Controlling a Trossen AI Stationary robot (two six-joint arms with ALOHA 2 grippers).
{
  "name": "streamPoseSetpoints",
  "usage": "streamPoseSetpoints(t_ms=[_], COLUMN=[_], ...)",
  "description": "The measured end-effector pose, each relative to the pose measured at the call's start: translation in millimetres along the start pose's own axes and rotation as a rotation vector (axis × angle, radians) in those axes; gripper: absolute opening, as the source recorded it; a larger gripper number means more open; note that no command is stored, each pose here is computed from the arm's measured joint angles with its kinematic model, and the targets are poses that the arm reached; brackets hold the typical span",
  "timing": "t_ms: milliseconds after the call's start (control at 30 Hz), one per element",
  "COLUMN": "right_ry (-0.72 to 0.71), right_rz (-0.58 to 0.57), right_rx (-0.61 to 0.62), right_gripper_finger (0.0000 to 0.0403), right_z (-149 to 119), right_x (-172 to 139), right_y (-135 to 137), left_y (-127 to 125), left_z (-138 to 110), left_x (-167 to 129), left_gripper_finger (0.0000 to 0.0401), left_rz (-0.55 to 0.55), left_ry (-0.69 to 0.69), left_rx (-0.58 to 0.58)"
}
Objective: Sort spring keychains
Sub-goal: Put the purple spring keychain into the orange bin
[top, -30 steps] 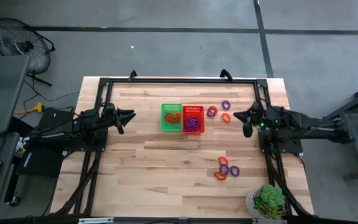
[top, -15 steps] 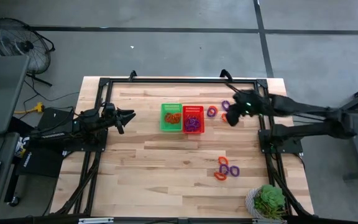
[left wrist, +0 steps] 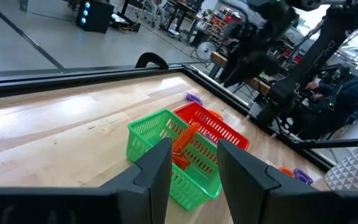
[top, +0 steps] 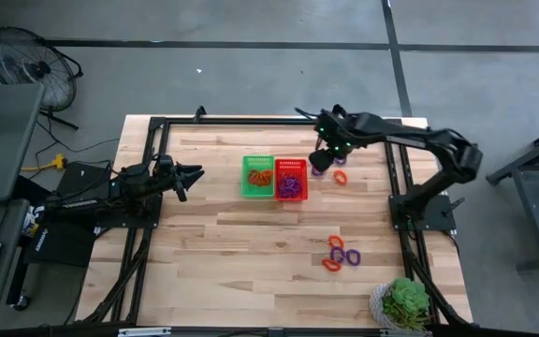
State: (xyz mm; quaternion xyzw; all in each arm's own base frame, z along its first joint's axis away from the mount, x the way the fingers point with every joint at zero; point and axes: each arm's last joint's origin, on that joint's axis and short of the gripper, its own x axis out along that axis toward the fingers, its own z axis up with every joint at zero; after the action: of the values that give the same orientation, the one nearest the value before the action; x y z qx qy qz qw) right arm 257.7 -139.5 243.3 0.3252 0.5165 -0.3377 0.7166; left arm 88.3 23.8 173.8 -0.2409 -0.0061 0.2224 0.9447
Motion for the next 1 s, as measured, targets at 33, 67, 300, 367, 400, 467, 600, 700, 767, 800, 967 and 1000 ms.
streamPoseSetpoints(t_ms=[33,67,300,367,400,467,600,700,767,800,967,1000], right_ry=[0.017,0.027,0.109,0.133,0.141,0.158,0.173,0.182,0.181,0.182,0.169,0.167], right_rz=[-0.009,-0.015,-0.071,-0.099,-0.111,-0.123,-0.165,-0.176,-0.177,-0.18,-0.17,-0.156], right_rx=[-0.007,-0.021,-0.071,-0.071,-0.072,-0.073,-0.077,-0.074,-0.067,-0.064,-0.043,-0.037], right_gripper_finger=[0.0192,0.0193,0.0193,0.0193,0.0193,0.0193,0.0193,0.0193,0.0193,0.0193,0.0193,0.0192], right_z=[3,6,12,12,12,13,13,15,17,17,21,22], right_x=[4,8,39,47,51,58,73,82,86,87,88,89], right_y=[1,2,6,5,5,5,5,3,2,1,-3,-4], left_y=[0,0,0,0,0,0,0,0,0,0,0,0], left_z=[0,0,0,0,0,0,0,0,0,0,0,0], left_x=[0,0,0,0,0,0,0,0,0,0,0,0], left_gripper_finger=[0.0126,0.0126,0.0126,0.0126,0.0126,0.0126,0.0126,0.0126,0.0126,0.0126,0.0126,0.0126], left_rz=[0.0,0.0,0.0,0.0,0.0,0.0,0.0,0.0,0.0,0.0,0.0,0.0], left_ry=[0.0,0.0,0.0,0.0,0.0,0.0,0.0,0.0,0.0,0.0,0.0,0.0], left_rx=[0.0,0.0,0.0,0.0,0.0,0.0,0.0,0.0,0.0,0.0,0.0,0.0])
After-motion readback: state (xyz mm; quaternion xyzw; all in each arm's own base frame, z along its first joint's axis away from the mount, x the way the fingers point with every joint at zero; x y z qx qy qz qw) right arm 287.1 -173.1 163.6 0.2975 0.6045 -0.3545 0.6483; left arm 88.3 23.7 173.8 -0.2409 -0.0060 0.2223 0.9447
